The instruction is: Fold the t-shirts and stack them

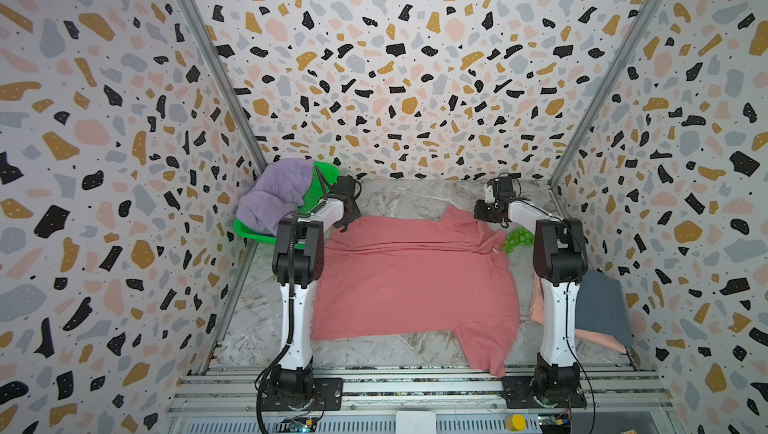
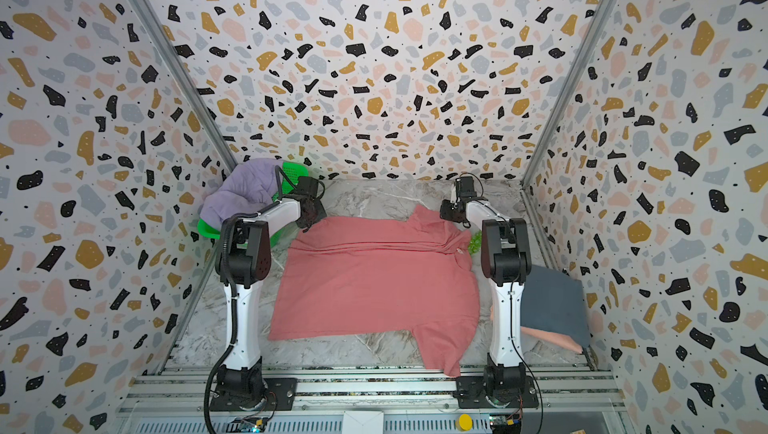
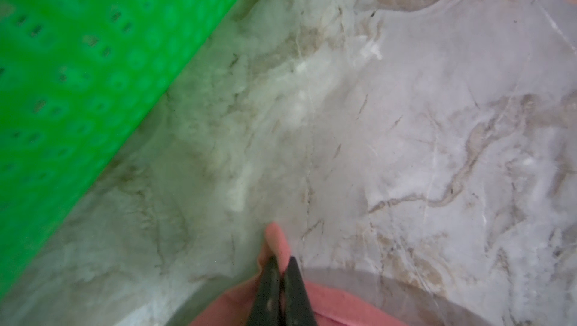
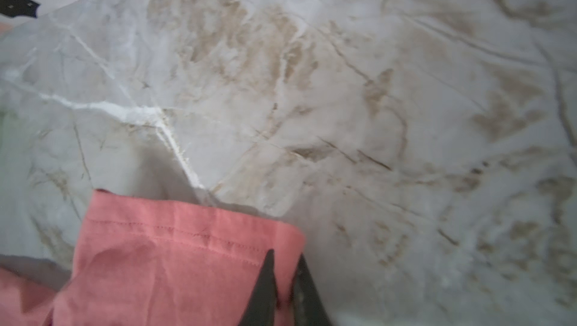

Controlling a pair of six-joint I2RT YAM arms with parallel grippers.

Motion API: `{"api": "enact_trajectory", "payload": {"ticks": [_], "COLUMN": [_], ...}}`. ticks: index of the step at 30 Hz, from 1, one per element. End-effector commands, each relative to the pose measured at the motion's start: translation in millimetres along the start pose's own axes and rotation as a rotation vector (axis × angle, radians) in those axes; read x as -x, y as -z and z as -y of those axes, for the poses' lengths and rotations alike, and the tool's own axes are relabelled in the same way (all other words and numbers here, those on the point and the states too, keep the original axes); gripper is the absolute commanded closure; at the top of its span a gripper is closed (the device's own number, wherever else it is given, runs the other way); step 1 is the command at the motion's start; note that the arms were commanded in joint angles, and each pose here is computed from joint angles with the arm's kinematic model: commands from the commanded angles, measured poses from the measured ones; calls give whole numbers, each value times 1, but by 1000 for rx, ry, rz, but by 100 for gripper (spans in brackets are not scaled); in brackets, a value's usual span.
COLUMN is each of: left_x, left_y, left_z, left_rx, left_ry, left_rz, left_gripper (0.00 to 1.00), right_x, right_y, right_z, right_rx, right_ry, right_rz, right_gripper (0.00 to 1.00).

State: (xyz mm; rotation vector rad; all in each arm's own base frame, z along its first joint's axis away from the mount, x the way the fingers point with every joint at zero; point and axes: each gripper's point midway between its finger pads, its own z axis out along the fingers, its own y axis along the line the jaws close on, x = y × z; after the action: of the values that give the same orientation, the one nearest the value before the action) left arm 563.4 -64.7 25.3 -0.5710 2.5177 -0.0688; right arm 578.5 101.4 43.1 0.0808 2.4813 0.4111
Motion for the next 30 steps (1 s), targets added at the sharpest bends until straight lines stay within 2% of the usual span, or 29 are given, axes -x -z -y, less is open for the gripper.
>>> {"api": "enact_trajectory", "payload": {"ticks": [1, 3, 6, 12, 19, 25, 30], "left_x": [8, 30, 63, 117, 141, 138, 126], "left_y": [11, 25, 47, 84, 96, 99, 117], "left_z": [13, 27, 44, 60, 63, 58, 42], "left_rx": [-71, -136, -218, -319, -374, -365, -333], "left_ry": [1, -1, 19, 85, 138, 132, 103], "left_rz": [7, 67, 146, 311, 380, 386, 403], "left_gripper": [100, 100, 100, 100, 100, 100, 100], "right_x": [57, 91, 133, 176, 179, 176, 156], "right_y": [45, 71, 98, 119, 110, 115, 134], "right_z": [-30, -41, -56, -71, -69, -67, -66], "right_rx": [75, 121, 161, 178, 170, 154, 139], "right_ry": [38, 67, 109, 161, 184, 210, 248], "right_rz": [202, 325, 440, 556, 552, 551, 536], "right_gripper": [100, 100, 100, 100, 100, 100, 100]}}
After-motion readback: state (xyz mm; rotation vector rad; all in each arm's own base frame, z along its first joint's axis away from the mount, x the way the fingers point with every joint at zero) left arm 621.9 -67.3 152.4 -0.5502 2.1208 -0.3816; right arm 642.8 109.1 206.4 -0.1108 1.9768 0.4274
